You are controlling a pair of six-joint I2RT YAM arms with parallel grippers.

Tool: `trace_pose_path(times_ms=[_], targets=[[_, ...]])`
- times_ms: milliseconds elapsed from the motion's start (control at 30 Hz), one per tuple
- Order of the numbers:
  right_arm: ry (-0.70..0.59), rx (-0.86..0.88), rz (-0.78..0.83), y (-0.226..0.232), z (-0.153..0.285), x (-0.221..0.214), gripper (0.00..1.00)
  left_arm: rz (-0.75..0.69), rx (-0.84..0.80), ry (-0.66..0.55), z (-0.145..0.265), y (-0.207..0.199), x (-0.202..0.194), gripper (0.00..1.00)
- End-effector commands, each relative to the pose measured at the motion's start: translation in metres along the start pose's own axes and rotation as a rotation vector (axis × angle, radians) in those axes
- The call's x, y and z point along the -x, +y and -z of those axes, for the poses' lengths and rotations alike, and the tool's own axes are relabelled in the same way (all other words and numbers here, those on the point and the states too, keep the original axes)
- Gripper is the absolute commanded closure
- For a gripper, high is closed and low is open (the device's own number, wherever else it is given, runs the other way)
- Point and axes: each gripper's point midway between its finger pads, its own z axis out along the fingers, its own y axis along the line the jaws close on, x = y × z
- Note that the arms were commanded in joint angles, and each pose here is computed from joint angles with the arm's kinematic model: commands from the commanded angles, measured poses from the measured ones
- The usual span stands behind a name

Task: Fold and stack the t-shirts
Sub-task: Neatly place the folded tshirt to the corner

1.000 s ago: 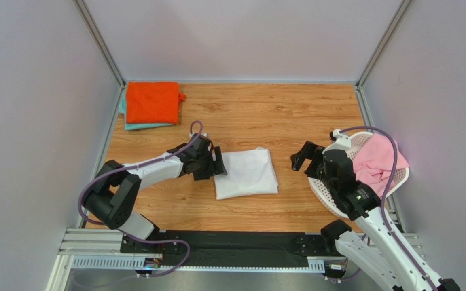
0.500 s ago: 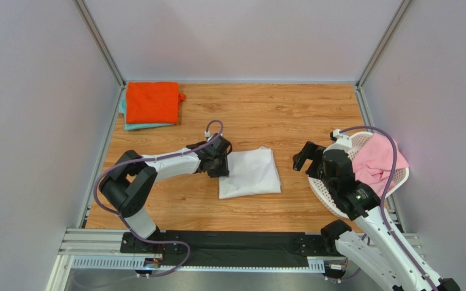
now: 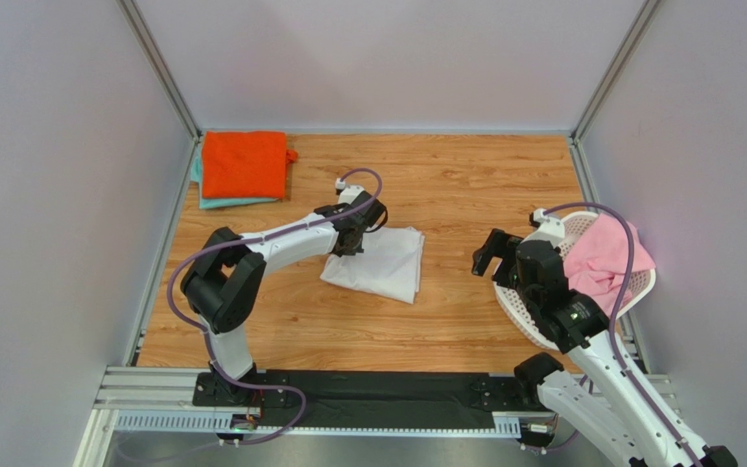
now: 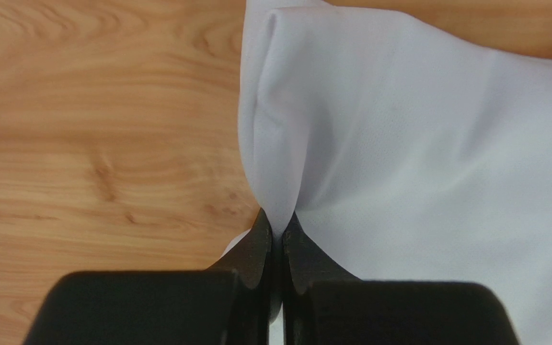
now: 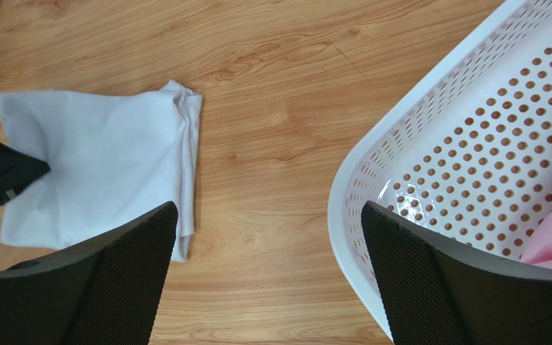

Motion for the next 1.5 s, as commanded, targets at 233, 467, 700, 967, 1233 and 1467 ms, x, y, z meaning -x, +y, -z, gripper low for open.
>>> trace_pose_path(times_ms=[233,467,700,967,1233,1467], targets=[[-0.017,-0.012,0.024,-0.002,0.000,0.005,0.00,-0.126,0.244,-0.328,0.004,0.083,0.132,1.00],[-0.009,-0.024,0.046,-0.003,-0.004,0.004,0.00,-0.180,0.310,-0.453,-0.007,0.138,0.202,1.00],[0.009,-0.058,0.081,-0.007,-0.010,0.001,0.00,-0.192,0.415,-0.508,-0.011,0.177,0.259,1.00],[0.047,-0.092,0.116,-0.010,-0.021,-0.005,0.00,-0.188,0.535,-0.547,0.002,0.218,0.292,1.00],[0.079,-0.111,0.129,-0.010,-0.028,-0.011,0.00,-0.212,0.584,-0.610,0.036,0.230,0.317,1.00],[0.081,-0.118,0.134,-0.012,-0.029,-0.012,0.00,-0.180,0.529,-0.657,0.072,0.231,0.320,1.00]])
